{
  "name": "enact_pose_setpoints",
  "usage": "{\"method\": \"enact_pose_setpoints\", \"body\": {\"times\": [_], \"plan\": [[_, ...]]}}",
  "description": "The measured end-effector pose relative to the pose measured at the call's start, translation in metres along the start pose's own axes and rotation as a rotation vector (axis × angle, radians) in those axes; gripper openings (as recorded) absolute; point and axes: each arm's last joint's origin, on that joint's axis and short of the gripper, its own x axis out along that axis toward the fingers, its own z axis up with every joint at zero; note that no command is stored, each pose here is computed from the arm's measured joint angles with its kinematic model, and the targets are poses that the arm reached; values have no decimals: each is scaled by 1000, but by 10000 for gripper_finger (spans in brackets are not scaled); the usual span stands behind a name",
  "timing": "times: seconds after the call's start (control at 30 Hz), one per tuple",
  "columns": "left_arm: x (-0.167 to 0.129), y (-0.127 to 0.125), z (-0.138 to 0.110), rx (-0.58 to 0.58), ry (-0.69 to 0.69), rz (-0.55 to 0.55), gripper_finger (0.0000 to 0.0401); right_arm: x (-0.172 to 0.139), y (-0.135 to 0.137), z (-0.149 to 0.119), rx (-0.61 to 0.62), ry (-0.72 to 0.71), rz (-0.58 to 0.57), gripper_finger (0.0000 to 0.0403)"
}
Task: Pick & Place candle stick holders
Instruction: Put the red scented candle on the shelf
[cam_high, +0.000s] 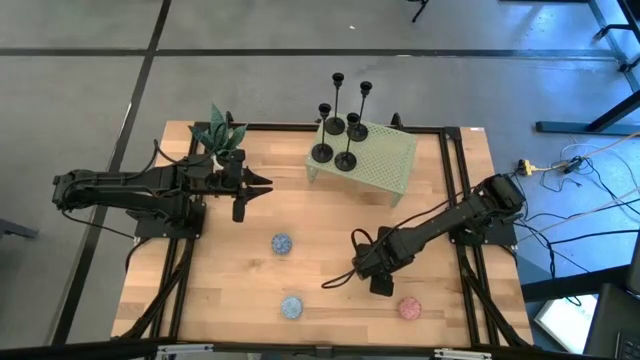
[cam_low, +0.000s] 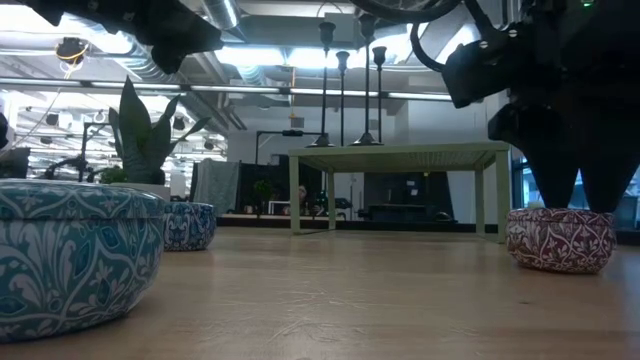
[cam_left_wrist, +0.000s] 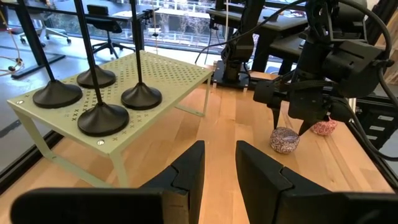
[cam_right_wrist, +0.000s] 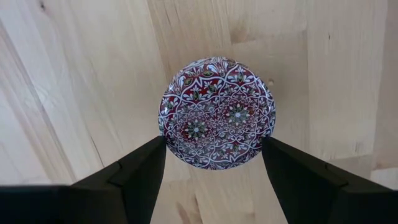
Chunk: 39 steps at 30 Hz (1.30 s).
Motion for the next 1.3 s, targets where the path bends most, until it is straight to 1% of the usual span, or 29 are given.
{"method": "enact_pose_setpoints", "body": {"times": [0.37,0.67,0.8,0.93,1.07,1.3], "plan": [[0,0,0,0,0,0,86,0,1,1,18,-9,4,269],[0,0,0,0,0,0,86,0,2,2,6,-25,14,269],[0,0,0,0,0,1,86,0,1,2,48,-35,-1,269],[0,0,0,0,0,1,86,0,3,5,51,-69,21,269],[0,0,0,0,0,1,86,0,3,6,58,-70,21,269],[0,0,0,0,0,1,86,-1,2,8,52,-119,-17,269]]}}
